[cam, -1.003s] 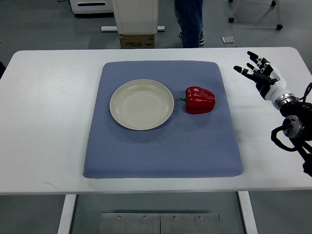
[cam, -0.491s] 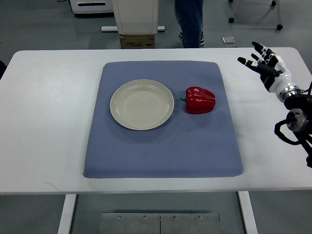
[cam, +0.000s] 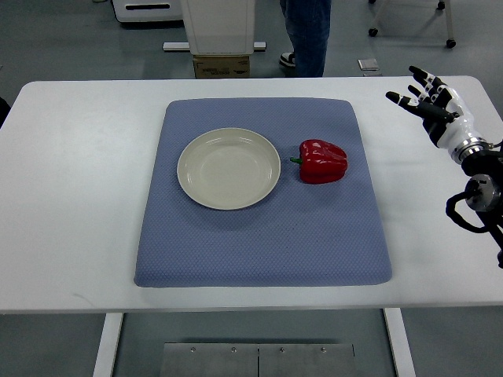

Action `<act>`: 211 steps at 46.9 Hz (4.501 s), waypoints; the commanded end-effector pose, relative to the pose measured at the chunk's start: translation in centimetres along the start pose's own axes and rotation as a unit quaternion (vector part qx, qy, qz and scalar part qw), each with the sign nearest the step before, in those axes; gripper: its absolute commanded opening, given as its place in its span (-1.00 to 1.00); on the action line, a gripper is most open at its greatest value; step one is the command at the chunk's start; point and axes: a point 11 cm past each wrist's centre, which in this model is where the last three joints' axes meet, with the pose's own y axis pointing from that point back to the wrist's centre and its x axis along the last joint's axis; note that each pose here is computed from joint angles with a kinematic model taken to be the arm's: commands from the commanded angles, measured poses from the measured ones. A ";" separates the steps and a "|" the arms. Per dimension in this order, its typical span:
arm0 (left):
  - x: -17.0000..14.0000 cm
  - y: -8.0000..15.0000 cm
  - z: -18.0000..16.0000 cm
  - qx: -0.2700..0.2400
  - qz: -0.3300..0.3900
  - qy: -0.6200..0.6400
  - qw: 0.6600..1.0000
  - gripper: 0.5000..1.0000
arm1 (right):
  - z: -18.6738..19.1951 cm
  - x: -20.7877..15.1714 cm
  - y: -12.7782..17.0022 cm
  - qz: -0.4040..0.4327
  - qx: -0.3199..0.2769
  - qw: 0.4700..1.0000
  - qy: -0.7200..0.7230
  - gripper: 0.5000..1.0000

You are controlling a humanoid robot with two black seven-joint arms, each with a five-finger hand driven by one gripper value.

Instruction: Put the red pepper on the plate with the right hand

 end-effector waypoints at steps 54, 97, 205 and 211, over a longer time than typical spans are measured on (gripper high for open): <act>0.0 0.0 0.0 0.000 0.000 0.000 1.000 1.00 | -2.1 -6.7 0.4 -0.197 0.011 0.956 0.217 0.95; 0.0 0.0 0.0 0.000 0.000 0.000 1.000 1.00 | 2.7 -11.5 0.9 -0.299 -0.008 0.831 0.469 0.92; 0.0 0.0 0.0 0.000 0.000 0.000 1.000 1.00 | 3.7 -27.4 -0.3 -0.366 0.023 0.773 0.517 -1.00; 0.0 0.0 0.0 0.000 0.000 0.000 1.000 1.00 | 3.9 -27.5 -0.4 -0.365 0.022 0.773 0.518 -1.00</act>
